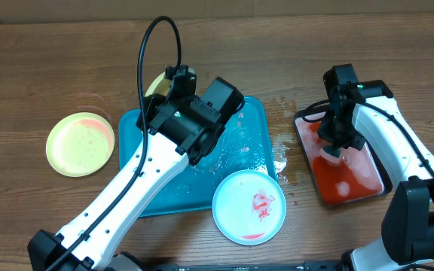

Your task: Clean dirty plates on tray and stack at the side

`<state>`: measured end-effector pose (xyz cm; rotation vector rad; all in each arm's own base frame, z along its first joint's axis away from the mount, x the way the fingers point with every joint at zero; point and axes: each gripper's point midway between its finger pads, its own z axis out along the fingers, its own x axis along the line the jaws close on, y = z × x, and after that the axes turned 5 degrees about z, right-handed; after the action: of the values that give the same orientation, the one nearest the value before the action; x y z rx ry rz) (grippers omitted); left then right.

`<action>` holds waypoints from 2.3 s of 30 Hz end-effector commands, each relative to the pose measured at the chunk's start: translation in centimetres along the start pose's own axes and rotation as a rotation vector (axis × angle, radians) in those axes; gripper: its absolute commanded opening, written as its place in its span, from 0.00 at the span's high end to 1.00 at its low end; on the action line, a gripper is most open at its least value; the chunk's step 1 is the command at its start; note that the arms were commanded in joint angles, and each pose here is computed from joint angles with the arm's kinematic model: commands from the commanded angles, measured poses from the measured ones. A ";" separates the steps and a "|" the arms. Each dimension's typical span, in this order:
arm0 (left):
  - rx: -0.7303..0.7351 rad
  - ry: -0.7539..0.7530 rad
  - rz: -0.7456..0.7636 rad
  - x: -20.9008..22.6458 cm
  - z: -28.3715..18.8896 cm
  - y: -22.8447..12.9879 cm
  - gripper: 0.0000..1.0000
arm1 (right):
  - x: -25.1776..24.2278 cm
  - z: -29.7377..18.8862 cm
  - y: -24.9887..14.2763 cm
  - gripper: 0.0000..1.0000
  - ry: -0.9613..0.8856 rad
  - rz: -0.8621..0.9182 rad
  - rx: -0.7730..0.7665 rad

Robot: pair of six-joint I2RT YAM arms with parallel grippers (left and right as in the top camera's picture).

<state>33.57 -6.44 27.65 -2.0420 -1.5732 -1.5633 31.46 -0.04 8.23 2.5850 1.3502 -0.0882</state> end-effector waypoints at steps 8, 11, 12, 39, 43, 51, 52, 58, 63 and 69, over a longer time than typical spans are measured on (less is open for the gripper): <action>-0.131 0.154 0.139 3.2 -1.1 4.7 0.96 | -0.9 -0.1 0.8 0.96 -0.042 0.013 -0.049; -0.129 0.159 0.159 3.2 -1.1 4.7 0.96 | -0.8 -0.1 0.8 0.96 -0.042 0.014 -0.050; -0.129 0.163 0.159 3.3 -1.1 4.7 0.96 | -0.8 -0.1 0.8 0.96 -0.042 0.014 -0.050; -0.134 0.164 0.137 3.3 -1.1 4.9 0.96 | -0.9 -0.1 1.0 0.96 -0.045 0.016 -0.056; -0.134 0.164 0.135 3.3 -1.1 4.9 0.96 | -0.9 -0.1 1.0 0.96 -0.045 0.016 -0.056; -0.134 0.164 0.135 3.3 -1.1 4.9 0.96 | -0.9 -0.1 1.0 0.96 -0.044 0.016 -0.057; -0.134 0.164 0.135 3.3 -1.1 4.9 0.96 | -0.9 -0.1 1.0 0.96 -0.044 0.016 -0.057; -0.135 0.163 0.134 3.3 -1.1 4.9 0.96 | -0.9 -0.1 1.1 0.96 -0.042 0.017 -0.059; -0.135 0.163 0.129 3.3 -1.1 4.9 0.96 | -0.8 -0.1 1.2 0.96 -0.038 0.018 -0.062; -0.135 0.163 0.129 3.3 -1.1 4.9 0.96 | -0.6 -0.1 1.4 0.96 -0.031 0.021 -0.071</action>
<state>36.50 -7.48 31.30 -2.0243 -1.2590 -1.7266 32.02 -0.85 8.43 2.5376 1.3200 -0.0873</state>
